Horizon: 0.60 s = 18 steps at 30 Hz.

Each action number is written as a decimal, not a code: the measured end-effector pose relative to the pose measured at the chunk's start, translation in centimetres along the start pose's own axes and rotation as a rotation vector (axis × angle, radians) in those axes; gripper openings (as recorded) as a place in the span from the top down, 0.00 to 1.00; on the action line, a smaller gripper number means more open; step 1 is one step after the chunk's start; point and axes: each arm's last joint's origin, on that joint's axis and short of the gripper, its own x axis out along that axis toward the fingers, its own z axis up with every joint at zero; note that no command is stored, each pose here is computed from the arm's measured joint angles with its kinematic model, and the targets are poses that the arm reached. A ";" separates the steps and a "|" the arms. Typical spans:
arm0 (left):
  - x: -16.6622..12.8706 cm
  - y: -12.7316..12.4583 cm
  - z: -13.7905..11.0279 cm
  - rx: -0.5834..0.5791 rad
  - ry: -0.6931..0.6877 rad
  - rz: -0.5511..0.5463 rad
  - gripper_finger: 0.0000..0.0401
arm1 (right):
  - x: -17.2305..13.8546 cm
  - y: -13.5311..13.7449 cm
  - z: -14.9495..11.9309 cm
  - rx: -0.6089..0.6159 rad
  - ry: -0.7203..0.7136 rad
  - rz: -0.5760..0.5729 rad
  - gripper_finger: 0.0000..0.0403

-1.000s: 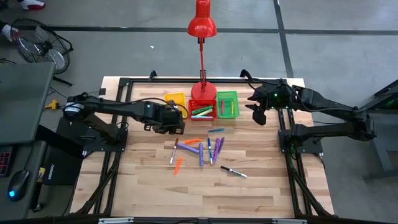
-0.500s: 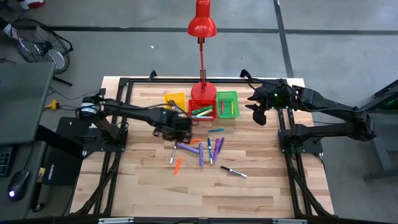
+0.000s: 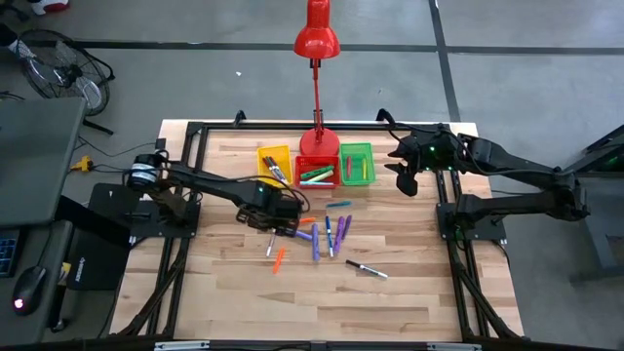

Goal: Pick & Place Markers
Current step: Put the brown marker pen into the yellow bin

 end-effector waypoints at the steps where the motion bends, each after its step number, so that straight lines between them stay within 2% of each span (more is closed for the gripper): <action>1: 0.5 -0.1 0.0 -0.003 0.003 0.013 0.45 | 0.0 0.0 0.0 0.000 0.000 0.000 0.63; 10: 2.2 -0.9 0.4 0.001 0.016 0.009 0.44 | 0.0 0.0 0.0 0.000 0.000 -0.002 0.63; 12: 2.2 -0.4 0.3 0.002 0.024 0.051 0.44 | 0.0 0.0 0.0 0.000 0.000 -0.002 0.63; 14: 2.0 -0.8 0.3 0.009 0.015 0.015 0.44 | 0.0 0.0 0.0 -0.004 0.000 -0.002 0.63; 18: 3.2 -0.8 0.2 0.007 0.020 0.061 0.44 | 0.0 0.0 0.0 -0.008 0.000 -0.003 0.63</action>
